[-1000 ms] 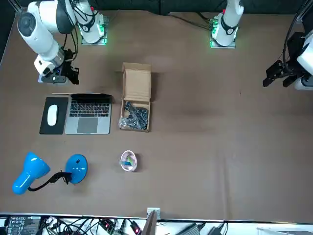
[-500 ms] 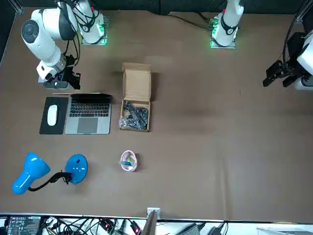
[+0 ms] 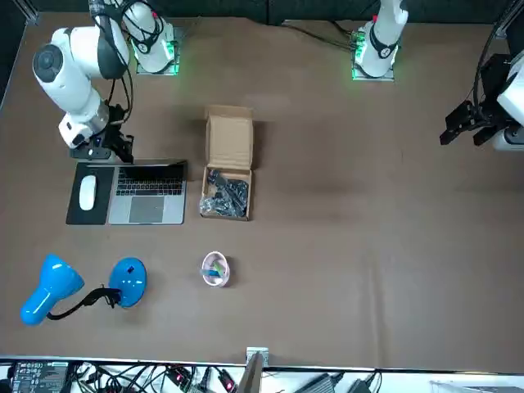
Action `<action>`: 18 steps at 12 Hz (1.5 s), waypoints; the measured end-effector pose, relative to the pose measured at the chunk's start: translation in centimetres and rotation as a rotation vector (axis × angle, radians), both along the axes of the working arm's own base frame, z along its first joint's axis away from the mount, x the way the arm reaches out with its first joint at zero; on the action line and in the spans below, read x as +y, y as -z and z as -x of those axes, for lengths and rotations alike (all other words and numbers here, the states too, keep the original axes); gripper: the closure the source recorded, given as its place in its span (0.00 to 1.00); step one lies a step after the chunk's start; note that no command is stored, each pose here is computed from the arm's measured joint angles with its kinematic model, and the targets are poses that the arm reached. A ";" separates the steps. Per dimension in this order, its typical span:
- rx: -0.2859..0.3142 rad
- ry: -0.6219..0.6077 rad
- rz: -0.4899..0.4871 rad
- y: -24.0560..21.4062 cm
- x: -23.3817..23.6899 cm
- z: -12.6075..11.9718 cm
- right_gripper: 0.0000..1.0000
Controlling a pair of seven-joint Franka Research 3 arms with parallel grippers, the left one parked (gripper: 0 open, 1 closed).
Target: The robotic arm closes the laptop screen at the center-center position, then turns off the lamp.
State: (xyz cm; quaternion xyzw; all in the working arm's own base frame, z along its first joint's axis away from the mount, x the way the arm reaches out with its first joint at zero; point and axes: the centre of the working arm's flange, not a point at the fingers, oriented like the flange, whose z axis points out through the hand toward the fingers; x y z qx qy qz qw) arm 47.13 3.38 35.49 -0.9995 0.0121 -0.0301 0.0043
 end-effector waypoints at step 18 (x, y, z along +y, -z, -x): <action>0.011 0.007 -0.009 10.1 0.4 -8.3 0.98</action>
